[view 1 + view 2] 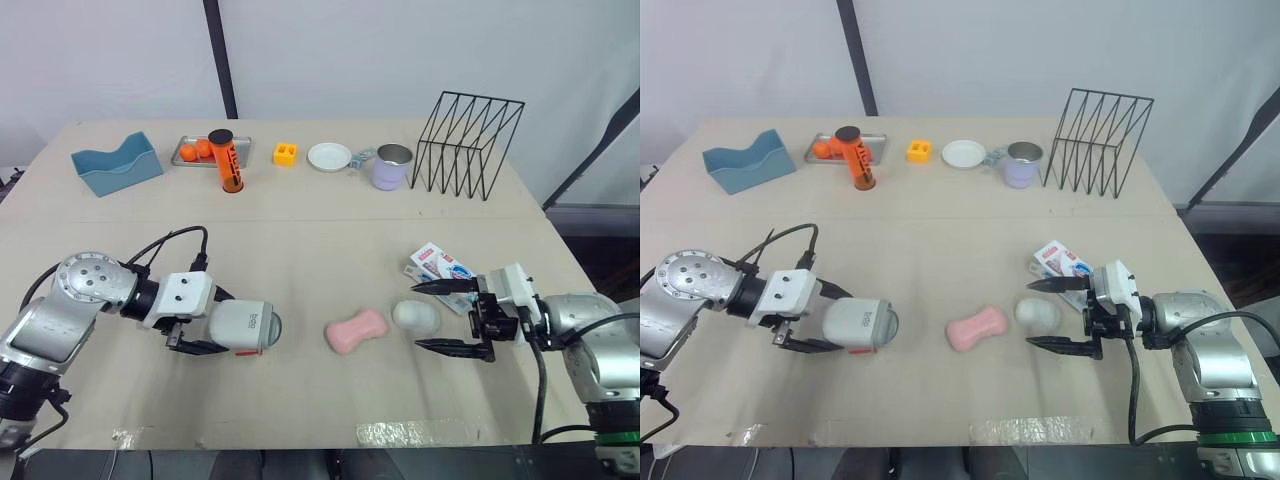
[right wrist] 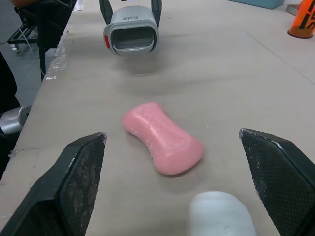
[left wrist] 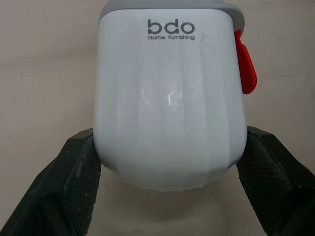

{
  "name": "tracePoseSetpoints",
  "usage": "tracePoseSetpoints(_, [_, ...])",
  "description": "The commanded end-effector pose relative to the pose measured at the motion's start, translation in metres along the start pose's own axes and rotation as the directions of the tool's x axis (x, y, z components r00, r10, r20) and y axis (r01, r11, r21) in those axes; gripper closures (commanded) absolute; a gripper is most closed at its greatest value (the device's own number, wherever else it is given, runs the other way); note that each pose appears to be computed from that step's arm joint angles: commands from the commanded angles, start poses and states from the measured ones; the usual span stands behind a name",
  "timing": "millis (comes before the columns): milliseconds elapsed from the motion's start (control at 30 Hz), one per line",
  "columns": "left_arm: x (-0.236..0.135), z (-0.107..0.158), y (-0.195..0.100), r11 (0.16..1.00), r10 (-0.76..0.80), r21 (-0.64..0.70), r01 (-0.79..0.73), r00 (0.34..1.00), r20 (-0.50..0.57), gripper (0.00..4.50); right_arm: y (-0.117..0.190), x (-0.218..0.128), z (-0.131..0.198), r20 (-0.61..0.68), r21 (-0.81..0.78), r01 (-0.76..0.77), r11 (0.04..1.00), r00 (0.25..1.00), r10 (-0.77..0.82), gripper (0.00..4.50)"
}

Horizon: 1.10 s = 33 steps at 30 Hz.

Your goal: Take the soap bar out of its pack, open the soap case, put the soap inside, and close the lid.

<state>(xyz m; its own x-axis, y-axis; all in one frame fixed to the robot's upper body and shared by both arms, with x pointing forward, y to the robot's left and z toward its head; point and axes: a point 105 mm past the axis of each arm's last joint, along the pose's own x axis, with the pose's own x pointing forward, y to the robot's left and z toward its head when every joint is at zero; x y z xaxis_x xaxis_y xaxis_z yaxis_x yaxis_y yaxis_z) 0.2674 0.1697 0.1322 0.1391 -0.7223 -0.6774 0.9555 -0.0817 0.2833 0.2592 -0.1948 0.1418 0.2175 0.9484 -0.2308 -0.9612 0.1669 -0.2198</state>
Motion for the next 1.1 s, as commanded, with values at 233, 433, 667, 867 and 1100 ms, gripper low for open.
tracePoseSetpoints(233, [-0.008, 0.002, 0.010, 0.999, -0.009, 0.045, 0.016, 0.989, -0.146, 0.87, -0.005, 0.002, 0.009, 0.014, -0.054, 0.003, 0.999, 1.000, -0.002, 0.04])
tracePoseSetpoints(433, [-0.005, 0.009, 0.014, 0.999, -0.004, 0.048, 0.012, 0.988, -0.155, 0.87, -0.006, 0.005, 0.009, 0.014, -0.057, -0.007, 0.998, 1.000, 0.008, 0.04])
tracePoseSetpoints(667, [-0.003, 0.018, 0.024, 0.999, 0.032, 0.026, -0.029, 0.990, -0.135, 0.87, -0.007, 0.007, 0.009, 0.019, -0.054, -0.011, 0.998, 1.000, 0.012, 0.04])
tracePoseSetpoints(867, [-0.001, 0.021, 0.022, 1.000, 0.012, 0.023, -0.009, 0.992, -0.127, 0.87, -0.008, 0.008, 0.009, 0.021, -0.055, -0.012, 0.998, 1.000, 0.013, 0.04])
tracePoseSetpoints(1100, [-0.005, 0.008, 0.019, 1.000, 0.001, 0.013, 0.002, 0.985, -0.173, 0.87, -0.008, 0.008, 0.009, 0.022, -0.053, -0.013, 0.999, 1.000, 0.014, 0.04])
